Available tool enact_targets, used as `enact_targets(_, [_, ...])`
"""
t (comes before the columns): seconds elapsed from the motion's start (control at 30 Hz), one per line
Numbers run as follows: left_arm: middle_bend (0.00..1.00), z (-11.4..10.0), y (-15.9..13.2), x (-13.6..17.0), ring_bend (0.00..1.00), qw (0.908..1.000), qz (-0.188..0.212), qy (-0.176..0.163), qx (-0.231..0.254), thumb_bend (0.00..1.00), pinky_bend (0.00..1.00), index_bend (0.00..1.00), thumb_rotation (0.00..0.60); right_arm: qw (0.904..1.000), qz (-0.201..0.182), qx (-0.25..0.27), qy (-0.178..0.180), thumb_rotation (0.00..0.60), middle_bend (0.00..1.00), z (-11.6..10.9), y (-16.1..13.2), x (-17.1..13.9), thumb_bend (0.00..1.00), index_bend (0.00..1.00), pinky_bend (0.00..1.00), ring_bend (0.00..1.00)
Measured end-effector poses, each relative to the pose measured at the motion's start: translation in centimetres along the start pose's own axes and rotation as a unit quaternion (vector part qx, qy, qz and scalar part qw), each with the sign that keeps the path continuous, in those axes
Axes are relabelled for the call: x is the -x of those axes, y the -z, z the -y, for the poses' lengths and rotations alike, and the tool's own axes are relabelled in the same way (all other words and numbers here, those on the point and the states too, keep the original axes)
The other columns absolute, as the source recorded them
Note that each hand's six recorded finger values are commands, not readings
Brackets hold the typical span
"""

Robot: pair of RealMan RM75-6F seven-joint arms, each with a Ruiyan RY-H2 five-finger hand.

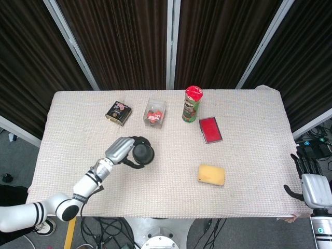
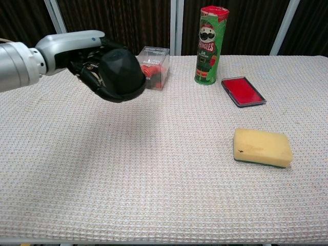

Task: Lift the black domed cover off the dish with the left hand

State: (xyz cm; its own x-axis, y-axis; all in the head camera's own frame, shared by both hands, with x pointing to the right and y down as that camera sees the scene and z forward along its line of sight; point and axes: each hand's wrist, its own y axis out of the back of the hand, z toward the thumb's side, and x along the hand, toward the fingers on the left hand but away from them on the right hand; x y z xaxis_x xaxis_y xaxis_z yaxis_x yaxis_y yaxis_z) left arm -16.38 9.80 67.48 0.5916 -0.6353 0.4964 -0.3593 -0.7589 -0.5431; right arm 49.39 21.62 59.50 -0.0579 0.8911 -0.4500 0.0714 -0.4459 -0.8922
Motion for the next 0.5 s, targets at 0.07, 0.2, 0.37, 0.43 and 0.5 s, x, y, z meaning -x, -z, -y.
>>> enact_targets(0.07, [0.48,0.4,-1.0,-0.3,0.31,0.9997,0.012,0.005,-0.021,0.21,0.35,0.46,0.600,1.0000,-0.001,0.000,0.005,0.600,0.00,-0.2,0.0,-0.1,0.13,0.00,0.00,0.00])
enact_targets(0.2, [0.48,-0.7,1.2,-0.4,0.31,0.9989,-0.024,-0.005,-0.041,0.21,0.35,0.46,0.600,0.9999,0.008,0.004,0.005,0.600,0.00,-0.3,0.5,-0.1,0.13,0.00,0.00,0.00])
enact_targets(0.37, [0.48,-6.0,9.6,0.2,0.31,0.9849,-0.151,-0.065,-0.053,0.21,0.33,0.47,0.600,0.9999,0.010,0.004,0.001,0.600,0.00,0.0,0.7,0.1,0.13,0.00,0.00,0.00])
enact_targets(0.43, [0.48,-8.1,12.3,0.9,0.31,0.9756,-0.197,-0.088,-0.043,0.21,0.33,0.47,0.600,1.0000,0.009,0.003,-0.003,0.600,0.00,0.2,0.6,0.1,0.13,0.00,0.00,0.00])
enact_targets(0.5, [0.48,-9.3,14.1,1.7,0.31,0.9677,-0.228,-0.104,-0.027,0.21,0.33,0.47,0.600,0.9999,0.009,0.002,-0.005,0.600,0.00,0.3,0.6,0.1,0.13,0.00,0.00,0.00])
